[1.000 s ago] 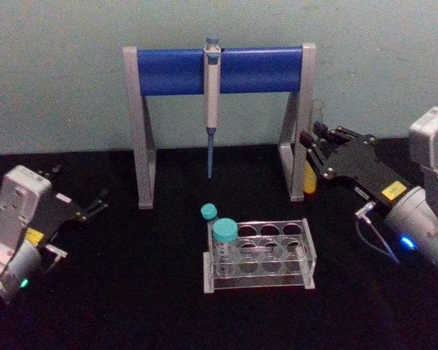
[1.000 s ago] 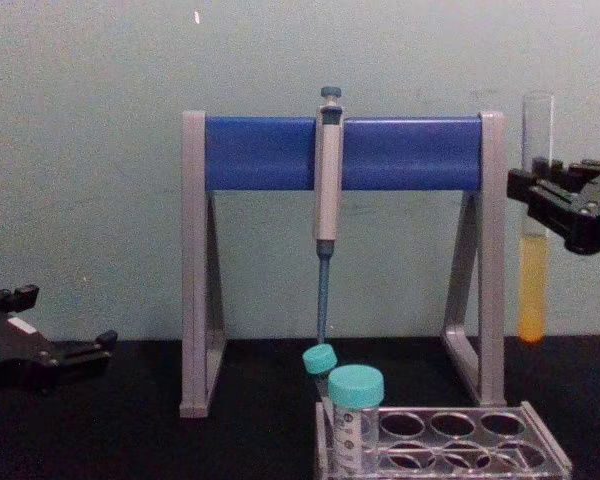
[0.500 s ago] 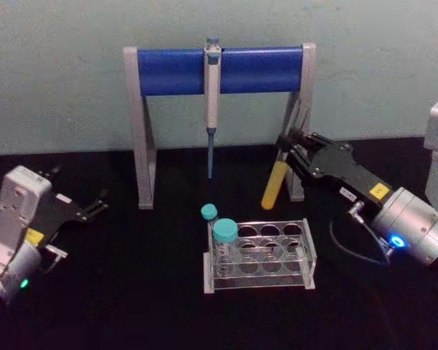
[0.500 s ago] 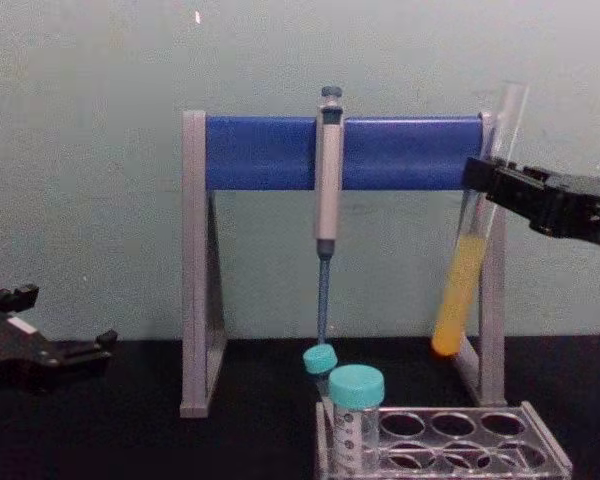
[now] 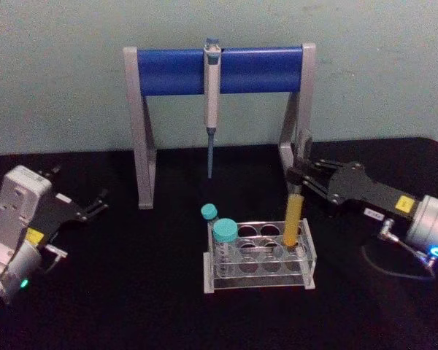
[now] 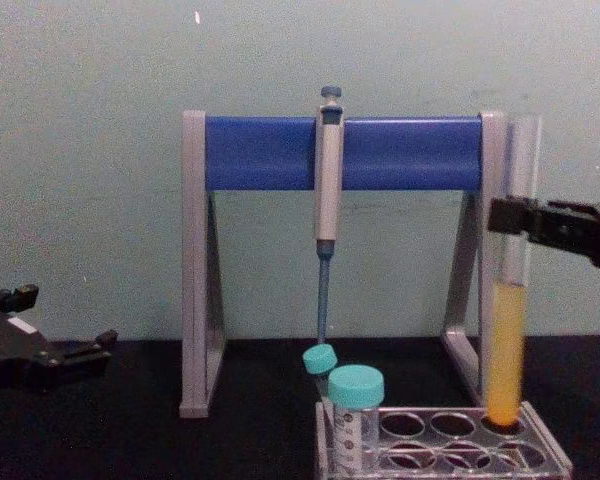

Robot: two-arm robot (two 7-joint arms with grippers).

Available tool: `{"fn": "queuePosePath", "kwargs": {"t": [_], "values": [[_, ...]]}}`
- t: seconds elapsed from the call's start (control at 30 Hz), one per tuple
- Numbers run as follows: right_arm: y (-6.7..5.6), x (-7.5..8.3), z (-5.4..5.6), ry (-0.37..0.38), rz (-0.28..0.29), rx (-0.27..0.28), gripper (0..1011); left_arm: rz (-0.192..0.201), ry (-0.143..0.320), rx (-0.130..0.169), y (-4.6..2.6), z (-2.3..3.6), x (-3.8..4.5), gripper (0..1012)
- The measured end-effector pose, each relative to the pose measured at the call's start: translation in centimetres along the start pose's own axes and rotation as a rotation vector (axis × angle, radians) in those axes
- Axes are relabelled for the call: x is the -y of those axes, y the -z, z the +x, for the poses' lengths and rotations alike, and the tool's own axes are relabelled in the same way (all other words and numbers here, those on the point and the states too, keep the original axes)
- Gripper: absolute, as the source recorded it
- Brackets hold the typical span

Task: Pick up the test tube from the test tube rack, shake it, then place it back into the test tube rack.

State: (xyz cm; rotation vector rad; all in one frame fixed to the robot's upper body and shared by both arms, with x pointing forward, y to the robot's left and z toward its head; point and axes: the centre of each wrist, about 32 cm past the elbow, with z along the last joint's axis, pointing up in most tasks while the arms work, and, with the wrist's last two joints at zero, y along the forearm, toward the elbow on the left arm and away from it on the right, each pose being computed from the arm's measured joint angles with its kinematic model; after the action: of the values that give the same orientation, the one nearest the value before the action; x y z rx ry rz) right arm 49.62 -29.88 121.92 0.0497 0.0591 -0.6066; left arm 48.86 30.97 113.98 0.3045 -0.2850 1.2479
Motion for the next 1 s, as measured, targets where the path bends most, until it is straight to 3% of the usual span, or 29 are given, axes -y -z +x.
{"fn": "queuePosePath", "kwargs": {"t": [0.07,0.17,0.23,0.43,0.67,0.83,1.0], "values": [[-0.9,0.9,-0.1,0.018,-0.054,0.054,229,0.000,0.000,0.000,0.00,0.00,0.00,1001],[-1.5,1.4,-0.4,0.054,-0.088,0.112,229,0.000,0.000,0.000,0.00,0.00,0.00,1001],[-1.9,1.8,-0.6,0.107,-0.106,0.181,229,0.000,0.000,0.000,0.00,0.00,0.00,1001],[-1.5,1.2,-1.1,0.208,-0.025,0.270,228,0.000,0.000,0.000,0.00,0.00,0.00,1001],[-0.1,-1.1,-0.9,0.238,0.043,0.273,229,0.000,0.000,0.000,0.00,0.00,0.00,1001],[0.9,-2.6,-0.9,0.230,0.062,0.229,229,0.000,0.000,0.000,0.00,0.00,0.00,1001],[1.6,-3.8,-0.9,0.170,0.095,0.157,229,0.000,0.000,0.000,0.00,0.00,0.00,1001]]}}
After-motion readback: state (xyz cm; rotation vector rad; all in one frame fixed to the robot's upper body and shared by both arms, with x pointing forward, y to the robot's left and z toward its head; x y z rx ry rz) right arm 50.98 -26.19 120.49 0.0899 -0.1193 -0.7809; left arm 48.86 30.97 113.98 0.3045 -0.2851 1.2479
